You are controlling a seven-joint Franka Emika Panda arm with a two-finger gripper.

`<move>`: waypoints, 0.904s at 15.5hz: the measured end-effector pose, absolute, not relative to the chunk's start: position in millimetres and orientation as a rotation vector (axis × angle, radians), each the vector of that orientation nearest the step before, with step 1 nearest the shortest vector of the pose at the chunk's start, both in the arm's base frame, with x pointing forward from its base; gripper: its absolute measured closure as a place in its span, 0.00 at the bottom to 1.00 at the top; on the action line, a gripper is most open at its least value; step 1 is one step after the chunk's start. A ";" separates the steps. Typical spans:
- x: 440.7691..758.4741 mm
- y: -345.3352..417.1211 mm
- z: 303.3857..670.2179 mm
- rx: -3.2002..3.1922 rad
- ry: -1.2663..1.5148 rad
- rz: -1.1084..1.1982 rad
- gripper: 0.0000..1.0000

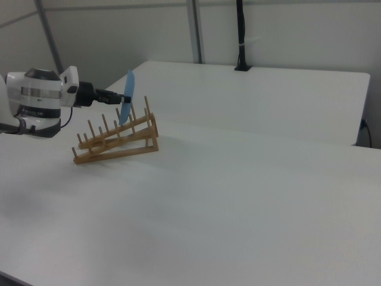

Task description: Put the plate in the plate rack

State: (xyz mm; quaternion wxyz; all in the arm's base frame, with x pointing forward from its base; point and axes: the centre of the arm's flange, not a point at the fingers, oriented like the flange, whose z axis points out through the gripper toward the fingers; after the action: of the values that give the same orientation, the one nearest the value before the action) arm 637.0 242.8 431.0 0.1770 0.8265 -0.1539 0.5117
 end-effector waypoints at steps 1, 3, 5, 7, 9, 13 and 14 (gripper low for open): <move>637.3 242.3 430.8 2.339 -0.437 1.448 0.73; 637.5 241.7 430.7 2.337 -0.440 1.447 0.55; 637.6 241.2 430.8 2.334 -0.446 1.448 0.33; 638.1 240.9 432.3 2.331 -0.457 1.452 0.12; 639.2 239.3 438.0 2.330 -0.488 1.462 0.00; 638.0 236.8 468.2 2.368 -0.624 1.470 0.00; 637.0 236.4 476.9 2.383 -0.669 1.468 0.00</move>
State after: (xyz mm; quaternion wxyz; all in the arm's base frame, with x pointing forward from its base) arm 637.0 236.4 476.9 0.1316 0.8208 -0.2303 0.5058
